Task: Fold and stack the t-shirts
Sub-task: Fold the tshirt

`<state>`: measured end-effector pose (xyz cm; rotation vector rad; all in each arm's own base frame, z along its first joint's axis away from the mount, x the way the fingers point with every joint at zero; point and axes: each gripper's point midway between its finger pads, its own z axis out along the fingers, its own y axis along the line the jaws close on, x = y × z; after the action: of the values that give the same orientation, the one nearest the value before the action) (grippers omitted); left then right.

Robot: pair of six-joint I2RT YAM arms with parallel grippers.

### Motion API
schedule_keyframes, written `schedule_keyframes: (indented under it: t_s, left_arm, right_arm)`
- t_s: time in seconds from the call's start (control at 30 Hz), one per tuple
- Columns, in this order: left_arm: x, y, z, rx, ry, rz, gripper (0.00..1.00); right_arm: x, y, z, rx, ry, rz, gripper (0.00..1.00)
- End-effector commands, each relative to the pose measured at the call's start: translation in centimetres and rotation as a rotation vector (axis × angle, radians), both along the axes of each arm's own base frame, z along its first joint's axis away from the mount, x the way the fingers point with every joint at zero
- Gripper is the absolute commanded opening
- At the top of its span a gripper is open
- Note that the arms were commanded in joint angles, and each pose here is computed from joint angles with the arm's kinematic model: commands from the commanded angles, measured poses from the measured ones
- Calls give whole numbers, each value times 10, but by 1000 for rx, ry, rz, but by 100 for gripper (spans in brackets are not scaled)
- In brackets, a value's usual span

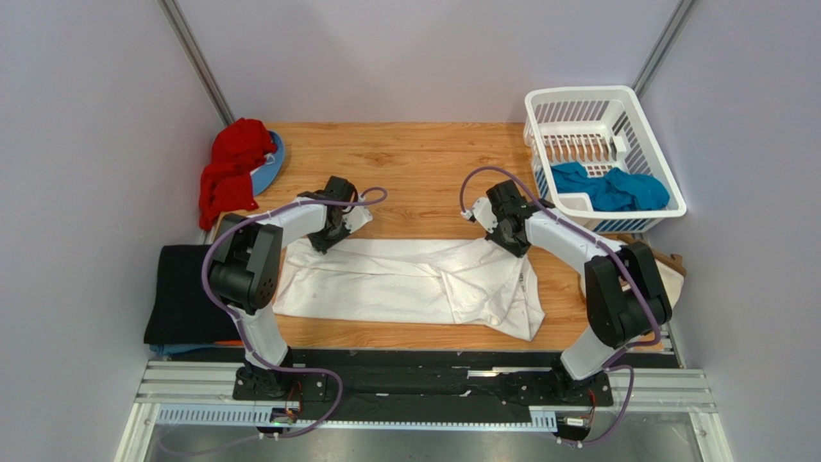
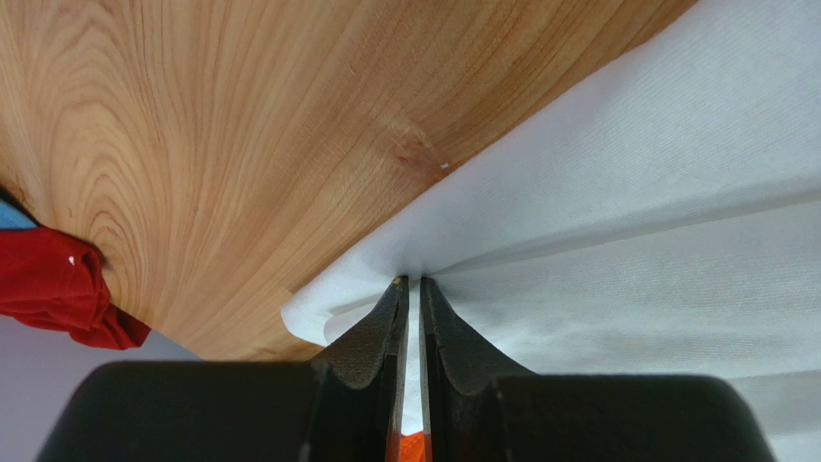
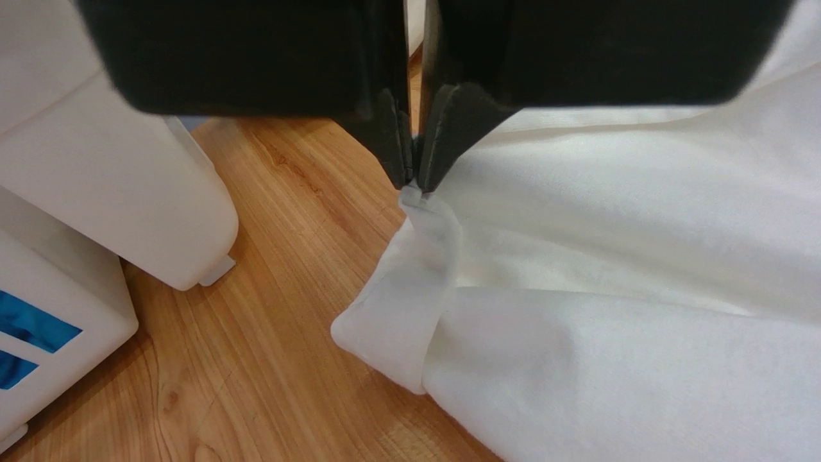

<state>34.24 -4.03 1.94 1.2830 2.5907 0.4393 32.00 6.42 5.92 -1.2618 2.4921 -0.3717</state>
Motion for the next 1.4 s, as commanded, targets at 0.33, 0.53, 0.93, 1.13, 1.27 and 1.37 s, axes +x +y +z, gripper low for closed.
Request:
schedule_keyframes:
  t_s: [0.33, 0.53, 0.93, 1.13, 1.27, 1.37]
  left_arm:
    - [-5, 4, -2, 13, 0, -5, 17]
    - [-4, 2, 4, -1, -20, 7, 17]
    - [-21, -16, 30, -124, 16, -86, 18]
    - [-31, -9, 25, -85, 56, -142, 18]
    - [-29, -1, 18, -55, 63, -147, 18]
    - [-24, 5, 17, -50, 64, -138, 18]
  right_arm:
    - [4, 0, 36, 52, -86, -36, 41]
    - [-9, 31, 67, 183, -83, -17, 42]
    - [-36, 106, 72, 267, -18, 172, 41]
    - [-34, 131, 59, 263, 5, 222, 40]
    - [-31, 147, 51, 272, 20, 246, 40]
    - [-32, 160, 46, 282, 38, 260, 41]
